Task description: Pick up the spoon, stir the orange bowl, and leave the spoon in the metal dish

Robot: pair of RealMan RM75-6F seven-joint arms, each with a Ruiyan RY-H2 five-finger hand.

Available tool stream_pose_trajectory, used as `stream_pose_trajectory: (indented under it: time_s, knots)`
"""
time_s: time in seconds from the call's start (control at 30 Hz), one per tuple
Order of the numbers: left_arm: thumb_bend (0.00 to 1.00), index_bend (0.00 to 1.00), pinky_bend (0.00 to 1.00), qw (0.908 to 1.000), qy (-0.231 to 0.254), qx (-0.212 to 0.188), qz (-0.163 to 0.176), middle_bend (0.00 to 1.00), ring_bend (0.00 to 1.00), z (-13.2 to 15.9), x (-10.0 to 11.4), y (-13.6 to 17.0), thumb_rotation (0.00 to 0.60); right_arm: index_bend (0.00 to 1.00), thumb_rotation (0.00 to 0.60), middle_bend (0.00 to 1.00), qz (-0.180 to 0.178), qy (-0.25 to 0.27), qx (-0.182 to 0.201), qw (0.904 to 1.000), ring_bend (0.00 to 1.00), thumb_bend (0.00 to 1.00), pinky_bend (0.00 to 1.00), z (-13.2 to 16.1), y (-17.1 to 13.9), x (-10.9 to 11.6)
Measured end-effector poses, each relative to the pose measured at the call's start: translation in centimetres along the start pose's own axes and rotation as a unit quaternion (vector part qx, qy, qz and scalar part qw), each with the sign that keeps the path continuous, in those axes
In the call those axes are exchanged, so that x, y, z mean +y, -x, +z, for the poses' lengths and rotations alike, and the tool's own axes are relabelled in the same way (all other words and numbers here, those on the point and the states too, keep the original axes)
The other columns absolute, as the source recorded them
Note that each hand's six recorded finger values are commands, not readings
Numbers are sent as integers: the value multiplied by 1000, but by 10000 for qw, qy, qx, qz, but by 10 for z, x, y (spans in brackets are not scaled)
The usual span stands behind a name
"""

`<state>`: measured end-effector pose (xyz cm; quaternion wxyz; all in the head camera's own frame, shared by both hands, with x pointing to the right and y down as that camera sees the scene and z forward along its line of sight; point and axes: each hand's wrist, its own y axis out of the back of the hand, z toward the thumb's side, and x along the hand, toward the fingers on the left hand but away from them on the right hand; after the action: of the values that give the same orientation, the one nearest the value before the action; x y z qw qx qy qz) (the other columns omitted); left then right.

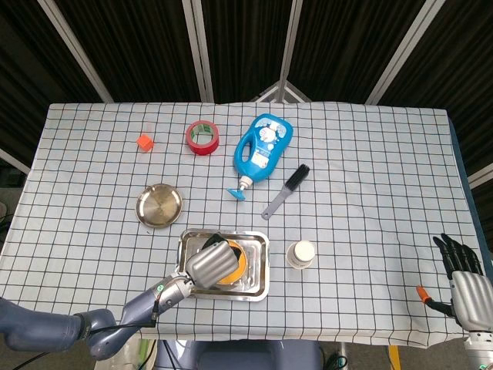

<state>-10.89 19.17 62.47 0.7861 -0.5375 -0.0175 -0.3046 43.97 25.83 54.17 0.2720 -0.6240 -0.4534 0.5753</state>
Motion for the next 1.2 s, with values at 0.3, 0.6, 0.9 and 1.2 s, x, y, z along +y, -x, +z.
stream_pose_trajectory:
  time_s: [0.3, 0.6, 0.9, 1.2]
  knots:
    - [653, 801, 1000, 9999, 34, -52, -125, 1000, 1000, 9, -6, -1, 600, 0, 600, 0, -2, 0, -11, 10000, 0, 311, 0, 0, 0, 0]
    - [654, 802, 1000, 9996, 20, 119, -238, 1000, 1000, 12, -16, -6, 600, 0, 600, 0, 5, 9, -7, 10000, 0, 311, 0, 0, 0, 0]
    - [655, 802, 1000, 9989, -16, 290, -376, 1000, 1000, 2, -26, -7, 600, 0, 600, 0, 12, 17, -10, 10000, 0, 312, 0, 0, 0, 0]
    - [655, 802, 1000, 9985, 188, 425, -302, 1000, 1000, -5, -22, -4, 600, 0, 600, 0, 11, 19, -18, 10000, 0, 311, 0, 0, 0, 0]
